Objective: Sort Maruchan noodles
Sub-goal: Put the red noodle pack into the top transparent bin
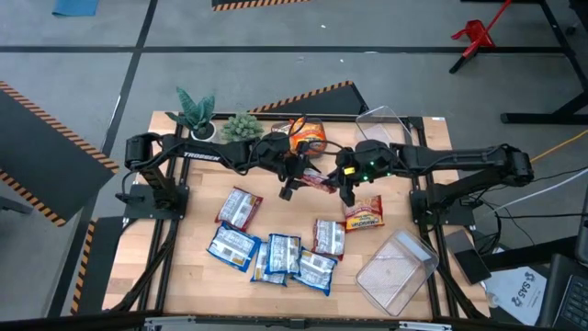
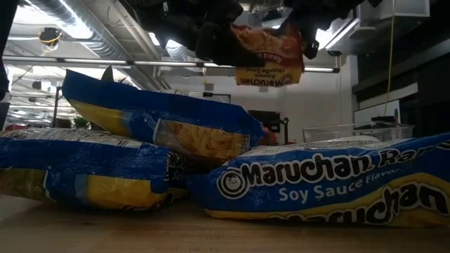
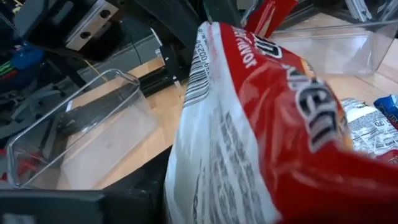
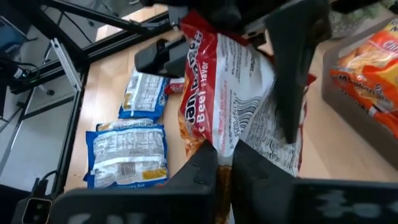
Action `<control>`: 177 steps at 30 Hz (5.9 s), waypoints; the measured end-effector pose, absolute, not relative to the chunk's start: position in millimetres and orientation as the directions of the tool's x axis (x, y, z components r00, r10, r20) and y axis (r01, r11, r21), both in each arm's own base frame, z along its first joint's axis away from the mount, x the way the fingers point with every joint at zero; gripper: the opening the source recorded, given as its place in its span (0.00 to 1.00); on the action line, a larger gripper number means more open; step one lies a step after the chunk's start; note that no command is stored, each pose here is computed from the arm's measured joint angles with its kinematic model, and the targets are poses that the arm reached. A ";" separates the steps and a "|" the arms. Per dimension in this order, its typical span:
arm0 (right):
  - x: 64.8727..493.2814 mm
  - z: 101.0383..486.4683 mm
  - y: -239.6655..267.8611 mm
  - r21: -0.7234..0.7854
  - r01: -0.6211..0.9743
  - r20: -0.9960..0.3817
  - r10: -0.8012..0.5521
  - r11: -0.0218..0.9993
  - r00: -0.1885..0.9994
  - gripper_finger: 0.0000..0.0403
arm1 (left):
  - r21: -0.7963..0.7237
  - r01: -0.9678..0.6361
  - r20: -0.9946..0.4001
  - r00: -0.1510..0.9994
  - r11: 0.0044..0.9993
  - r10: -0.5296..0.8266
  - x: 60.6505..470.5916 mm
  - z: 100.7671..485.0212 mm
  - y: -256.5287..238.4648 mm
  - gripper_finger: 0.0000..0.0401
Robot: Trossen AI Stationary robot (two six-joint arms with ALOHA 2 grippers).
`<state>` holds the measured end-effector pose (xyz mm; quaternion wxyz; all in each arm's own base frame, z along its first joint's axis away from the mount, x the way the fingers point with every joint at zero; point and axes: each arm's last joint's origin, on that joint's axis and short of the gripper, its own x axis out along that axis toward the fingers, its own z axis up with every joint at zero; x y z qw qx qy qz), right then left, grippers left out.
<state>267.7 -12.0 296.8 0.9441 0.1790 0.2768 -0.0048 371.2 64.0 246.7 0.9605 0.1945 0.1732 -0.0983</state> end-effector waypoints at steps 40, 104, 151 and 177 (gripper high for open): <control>115.4 355.1 -18.2 0.482 0.615 -0.437 -0.437 0.624 0.786 0.41 | -0.661 -0.121 -0.053 0.992 0.740 0.115 479.5 263.2 205.2 0.33; 186.1 208.4 -160.6 0.051 0.994 -0.817 -0.568 0.098 0.098 0.41 | -0.543 -0.172 -0.057 0.984 0.822 0.168 396.0 401.7 302.7 0.33; 103.9 378.3 -41.8 0.333 0.904 -0.567 -0.709 0.268 0.419 0.41 | -0.600 -0.285 -0.419 0.908 0.747 0.011 491.6 227.5 243.5 0.33; 125.6 369.9 -45.5 0.260 0.913 -0.631 -0.660 0.315 0.408 0.41 | -0.497 -0.320 -0.449 0.890 0.806 0.077 498.7 214.0 238.2 0.60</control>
